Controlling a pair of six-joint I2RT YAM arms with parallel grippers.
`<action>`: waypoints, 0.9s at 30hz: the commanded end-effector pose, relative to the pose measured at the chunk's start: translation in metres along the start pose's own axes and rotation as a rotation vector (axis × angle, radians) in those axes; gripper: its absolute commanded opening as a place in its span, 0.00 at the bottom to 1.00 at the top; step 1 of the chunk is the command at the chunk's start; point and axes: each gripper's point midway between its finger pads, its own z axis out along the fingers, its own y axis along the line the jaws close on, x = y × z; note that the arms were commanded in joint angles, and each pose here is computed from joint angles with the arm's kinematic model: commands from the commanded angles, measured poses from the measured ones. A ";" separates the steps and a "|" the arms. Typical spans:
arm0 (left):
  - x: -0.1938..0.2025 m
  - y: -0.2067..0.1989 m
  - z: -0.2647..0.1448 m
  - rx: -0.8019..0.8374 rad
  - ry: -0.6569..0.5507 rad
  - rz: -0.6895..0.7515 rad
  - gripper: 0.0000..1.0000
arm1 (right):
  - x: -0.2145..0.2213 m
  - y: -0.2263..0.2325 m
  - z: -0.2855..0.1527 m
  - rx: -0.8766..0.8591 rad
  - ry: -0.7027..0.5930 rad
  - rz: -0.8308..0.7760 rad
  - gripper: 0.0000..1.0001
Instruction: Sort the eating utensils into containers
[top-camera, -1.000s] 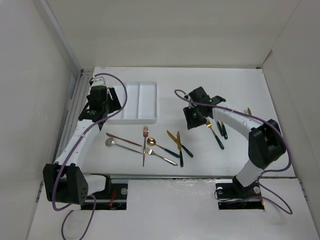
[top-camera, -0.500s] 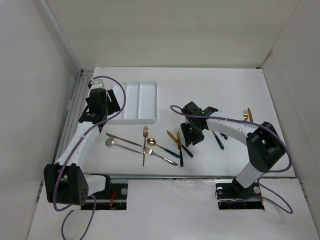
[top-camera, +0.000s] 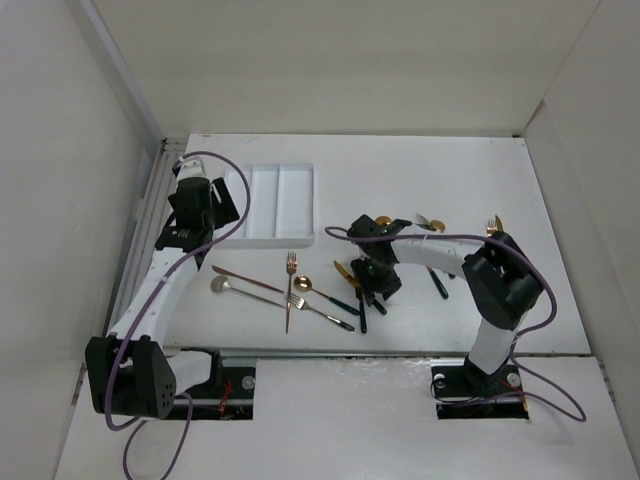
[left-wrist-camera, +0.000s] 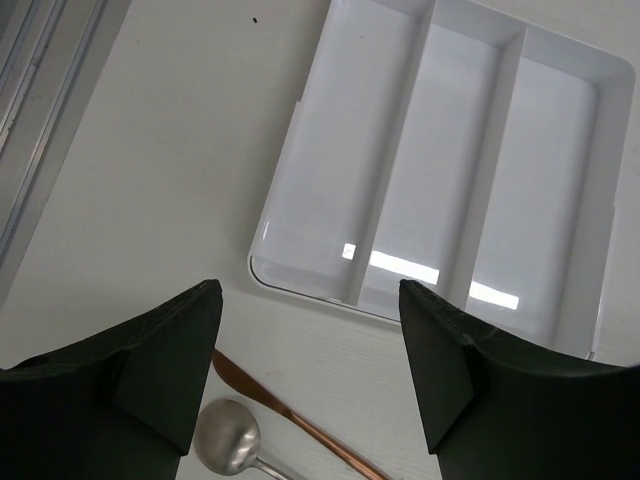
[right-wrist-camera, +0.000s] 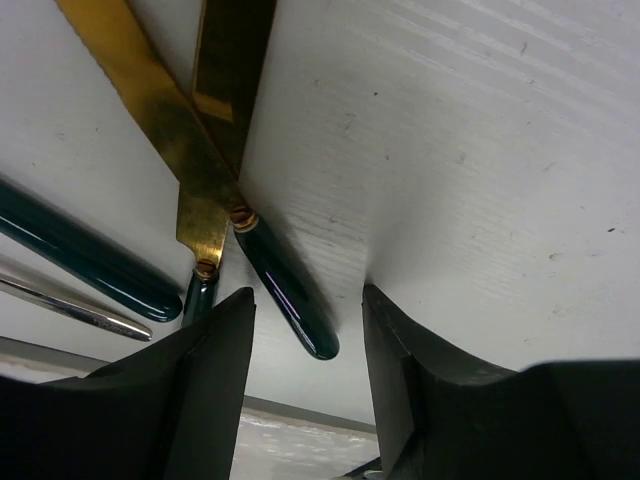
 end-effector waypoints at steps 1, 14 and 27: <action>-0.017 0.002 -0.005 -0.003 -0.069 -0.003 0.69 | -0.011 0.005 -0.004 0.008 -0.050 -0.015 0.52; -0.007 0.006 -0.005 -0.018 -0.057 0.028 0.69 | -0.021 -0.013 0.010 0.111 -0.150 0.119 0.00; 0.001 0.007 -0.008 -0.013 -0.072 0.010 0.69 | -0.187 0.032 -0.122 0.061 -0.641 0.134 0.00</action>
